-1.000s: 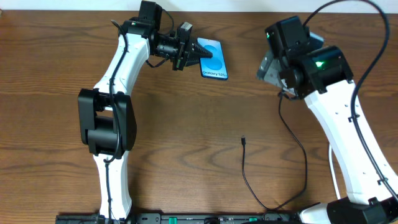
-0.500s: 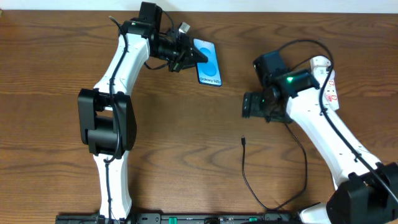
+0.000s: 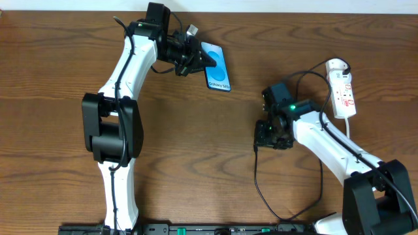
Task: Plug charger to phone and switch on socket
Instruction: 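Move the right gripper down to the black USB-C plug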
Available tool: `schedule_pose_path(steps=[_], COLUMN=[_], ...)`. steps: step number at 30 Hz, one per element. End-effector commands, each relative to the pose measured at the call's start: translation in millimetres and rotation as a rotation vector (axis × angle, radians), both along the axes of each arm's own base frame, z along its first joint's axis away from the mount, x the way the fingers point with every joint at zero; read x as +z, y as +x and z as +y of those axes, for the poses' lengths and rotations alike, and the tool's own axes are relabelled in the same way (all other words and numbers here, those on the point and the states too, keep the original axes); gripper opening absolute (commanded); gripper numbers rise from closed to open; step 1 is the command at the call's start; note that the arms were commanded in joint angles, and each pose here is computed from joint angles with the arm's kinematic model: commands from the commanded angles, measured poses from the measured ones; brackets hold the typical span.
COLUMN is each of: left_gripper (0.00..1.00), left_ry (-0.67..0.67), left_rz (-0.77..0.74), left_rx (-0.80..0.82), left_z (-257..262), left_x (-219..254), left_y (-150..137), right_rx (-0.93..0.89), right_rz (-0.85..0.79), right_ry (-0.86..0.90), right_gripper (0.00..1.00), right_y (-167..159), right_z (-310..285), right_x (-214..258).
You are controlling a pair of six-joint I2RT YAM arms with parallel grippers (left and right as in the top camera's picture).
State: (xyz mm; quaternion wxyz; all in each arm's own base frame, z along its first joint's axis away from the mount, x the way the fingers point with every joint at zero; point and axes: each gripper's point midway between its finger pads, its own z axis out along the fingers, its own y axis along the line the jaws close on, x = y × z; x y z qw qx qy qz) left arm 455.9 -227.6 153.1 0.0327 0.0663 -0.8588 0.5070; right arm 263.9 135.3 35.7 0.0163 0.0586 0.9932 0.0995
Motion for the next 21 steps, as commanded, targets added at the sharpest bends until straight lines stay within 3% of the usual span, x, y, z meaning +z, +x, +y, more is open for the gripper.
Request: schedule_pose_path(steps=[1,4,21], left_gripper=[0.07,0.07,0.07], left_ry=[-0.027,-0.027,-0.027], left_rz=[-0.063,-0.063,-0.062], left_rx=[-0.017,-0.017,-0.017], left_z=[-0.8,-0.8,-0.9], left_x=[22.4,22.4,22.4], left_y=[-1.4,-1.4,-1.5], right_rx=[-0.071,-0.068,-0.035], right_rz=[0.043,0.047,0.092], right_ry=[0.030,0.030,0.018], right_gripper=[0.40,0.44,0.37], right_y=[-11.7,-18.9,-33.3], right_z=[4.9,8.3,19.6], right_x=[-13.9,-22.7,-37.3])
